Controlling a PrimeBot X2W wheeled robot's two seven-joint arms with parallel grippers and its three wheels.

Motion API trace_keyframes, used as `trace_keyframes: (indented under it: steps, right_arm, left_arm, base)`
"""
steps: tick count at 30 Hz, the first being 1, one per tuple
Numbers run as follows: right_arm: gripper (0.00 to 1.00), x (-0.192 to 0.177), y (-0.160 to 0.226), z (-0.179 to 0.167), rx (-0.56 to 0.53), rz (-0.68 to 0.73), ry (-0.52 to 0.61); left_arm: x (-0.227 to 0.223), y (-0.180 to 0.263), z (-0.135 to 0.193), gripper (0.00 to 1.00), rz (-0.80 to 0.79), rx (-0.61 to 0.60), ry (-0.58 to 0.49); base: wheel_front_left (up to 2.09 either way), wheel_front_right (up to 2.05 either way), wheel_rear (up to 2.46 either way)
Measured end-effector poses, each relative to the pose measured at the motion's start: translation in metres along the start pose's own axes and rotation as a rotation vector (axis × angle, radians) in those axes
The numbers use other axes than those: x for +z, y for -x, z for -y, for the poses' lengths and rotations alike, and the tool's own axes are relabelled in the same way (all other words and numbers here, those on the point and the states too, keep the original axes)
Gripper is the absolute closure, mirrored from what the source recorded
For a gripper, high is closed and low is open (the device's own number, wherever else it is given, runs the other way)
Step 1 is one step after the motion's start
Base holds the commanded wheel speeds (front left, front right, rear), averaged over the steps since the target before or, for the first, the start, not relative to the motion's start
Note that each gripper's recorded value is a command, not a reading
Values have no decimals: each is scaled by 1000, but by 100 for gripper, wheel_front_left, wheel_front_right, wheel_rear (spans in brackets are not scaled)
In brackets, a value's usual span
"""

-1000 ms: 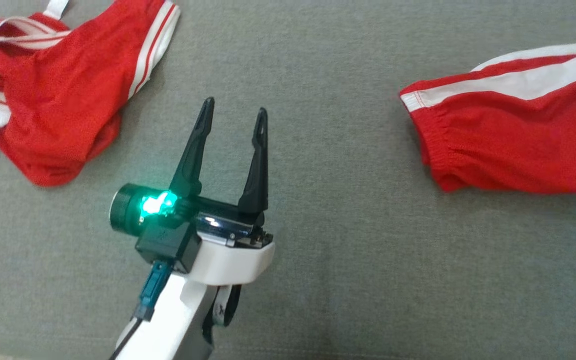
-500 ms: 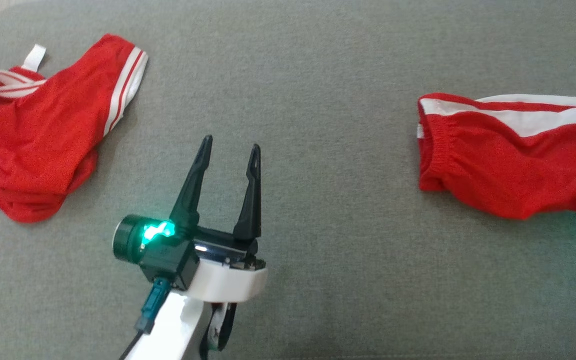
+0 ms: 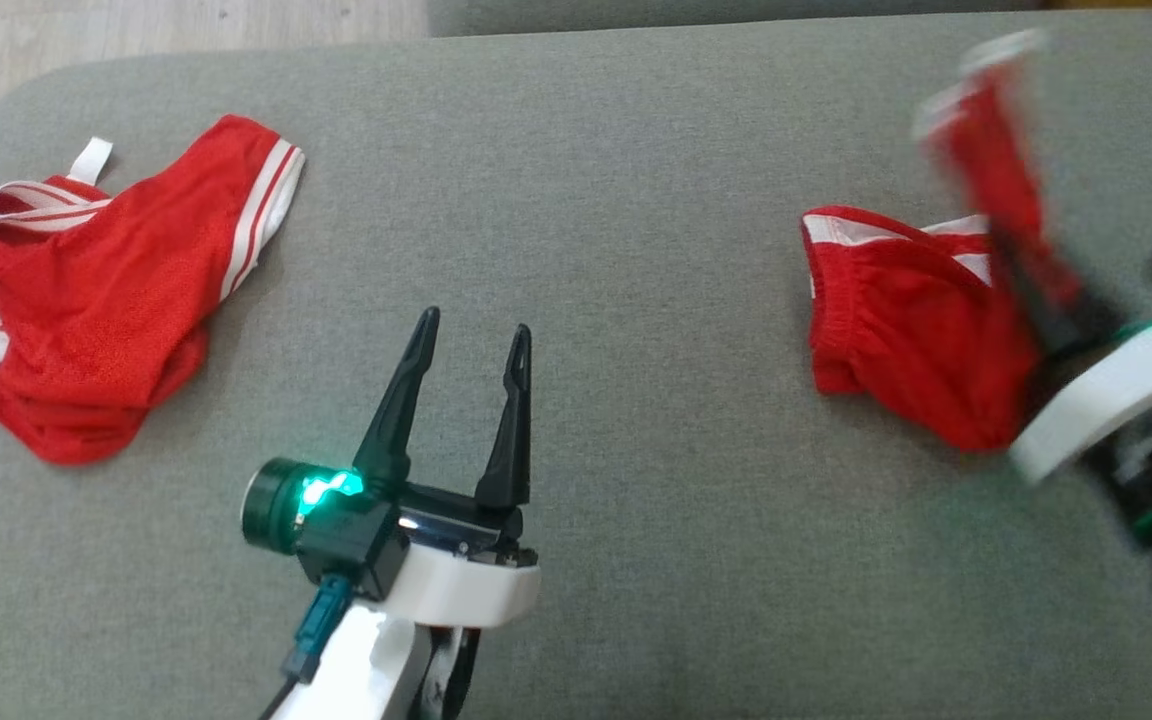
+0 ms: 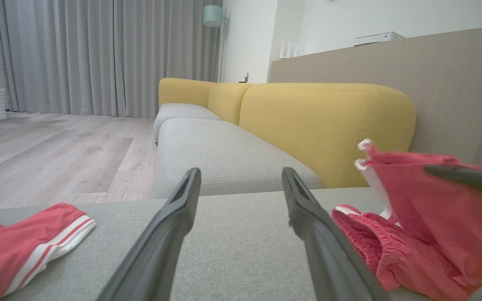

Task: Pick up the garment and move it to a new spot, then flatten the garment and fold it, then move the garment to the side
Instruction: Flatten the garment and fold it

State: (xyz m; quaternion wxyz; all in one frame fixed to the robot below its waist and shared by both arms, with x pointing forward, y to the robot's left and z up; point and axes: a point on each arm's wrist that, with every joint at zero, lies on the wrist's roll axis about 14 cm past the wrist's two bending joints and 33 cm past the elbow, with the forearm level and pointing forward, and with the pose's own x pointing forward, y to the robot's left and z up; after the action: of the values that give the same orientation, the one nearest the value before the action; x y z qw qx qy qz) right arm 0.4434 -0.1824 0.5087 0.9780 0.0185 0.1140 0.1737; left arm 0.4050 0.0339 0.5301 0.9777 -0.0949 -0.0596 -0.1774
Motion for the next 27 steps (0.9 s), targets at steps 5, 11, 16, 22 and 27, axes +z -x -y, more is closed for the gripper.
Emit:
trace_keyframes:
  steps: [5, 11, 16, 22, 27]
  right_arm:
    - [0, -53, 2, -52, 143, -151, 17]
    - [0, -48, 2, -51, 113, -62, -16]
    - [0, -34, 24, -19, -17, 53, -59]
    - [0, -36, 62, -13, -121, 169, -68]
    - [0, -48, 85, -16, -168, 194, -46]
  left_arm:
    - [-6, 5, -2, 0, -20, 9, 7]
    - [1, 7, -2, 0, -4, 13, 6]
    - [7, 19, -4, 0, 7, 37, 2]
    - [7, 50, -17, 0, -6, 125, -7]
    - [-1, 81, -29, 0, -39, 199, -18]
  base:
    - [0, 0, 0]
    - [0, 0, 0]
    - [0, 0, 0]
    - [0, 0, 0]
    - [0, 0, 0]
